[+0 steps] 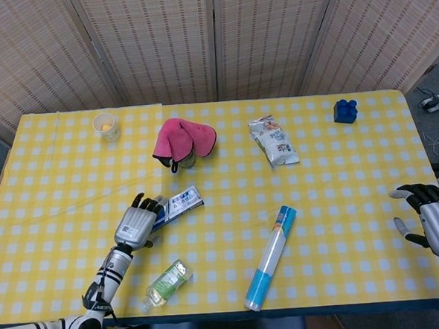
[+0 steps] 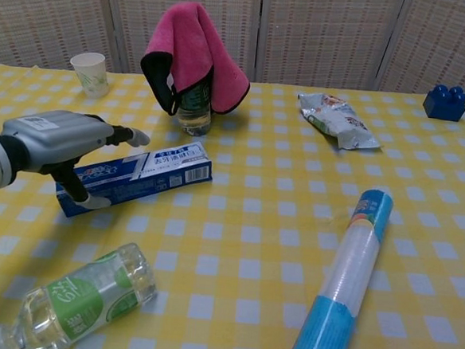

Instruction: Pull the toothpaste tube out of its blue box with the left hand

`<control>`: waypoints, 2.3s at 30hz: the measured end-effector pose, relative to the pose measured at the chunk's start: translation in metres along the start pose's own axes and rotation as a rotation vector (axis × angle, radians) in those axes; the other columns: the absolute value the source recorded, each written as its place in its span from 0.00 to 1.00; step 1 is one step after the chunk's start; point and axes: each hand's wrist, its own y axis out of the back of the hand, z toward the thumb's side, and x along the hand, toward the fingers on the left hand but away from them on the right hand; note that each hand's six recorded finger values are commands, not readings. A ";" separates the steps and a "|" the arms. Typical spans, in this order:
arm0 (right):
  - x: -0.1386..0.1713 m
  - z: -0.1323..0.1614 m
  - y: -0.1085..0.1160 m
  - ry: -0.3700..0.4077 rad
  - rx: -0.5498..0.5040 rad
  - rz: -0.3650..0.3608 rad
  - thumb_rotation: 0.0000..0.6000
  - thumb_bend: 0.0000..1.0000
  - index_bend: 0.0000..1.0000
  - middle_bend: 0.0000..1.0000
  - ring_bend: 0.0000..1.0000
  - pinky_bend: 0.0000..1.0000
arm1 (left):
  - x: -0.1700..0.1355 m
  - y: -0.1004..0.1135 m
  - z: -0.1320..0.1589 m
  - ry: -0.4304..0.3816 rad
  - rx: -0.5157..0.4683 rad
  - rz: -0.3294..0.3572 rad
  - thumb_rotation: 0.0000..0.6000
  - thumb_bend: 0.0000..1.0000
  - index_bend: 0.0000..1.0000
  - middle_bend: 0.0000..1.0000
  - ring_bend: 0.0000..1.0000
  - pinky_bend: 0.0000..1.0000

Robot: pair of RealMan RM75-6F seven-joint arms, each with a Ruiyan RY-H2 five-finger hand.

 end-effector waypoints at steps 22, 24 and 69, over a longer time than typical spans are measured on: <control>-0.001 0.002 -0.001 0.001 0.002 0.003 1.00 0.32 0.32 0.27 0.21 0.19 | 0.018 -0.014 -0.038 0.177 0.051 -0.072 0.60 0.26 0.20 0.18 0.22 0.04; -0.001 0.002 -0.001 0.002 0.003 0.004 1.00 0.32 0.32 0.27 0.21 0.19 | 0.017 -0.016 -0.038 0.182 0.056 -0.076 0.60 0.26 0.22 0.20 0.23 0.04; 0.004 0.005 0.001 0.007 0.001 -0.006 1.00 0.32 0.32 0.27 0.21 0.19 | -0.023 0.077 -0.097 0.230 0.362 0.193 1.00 0.26 0.51 0.54 0.49 0.04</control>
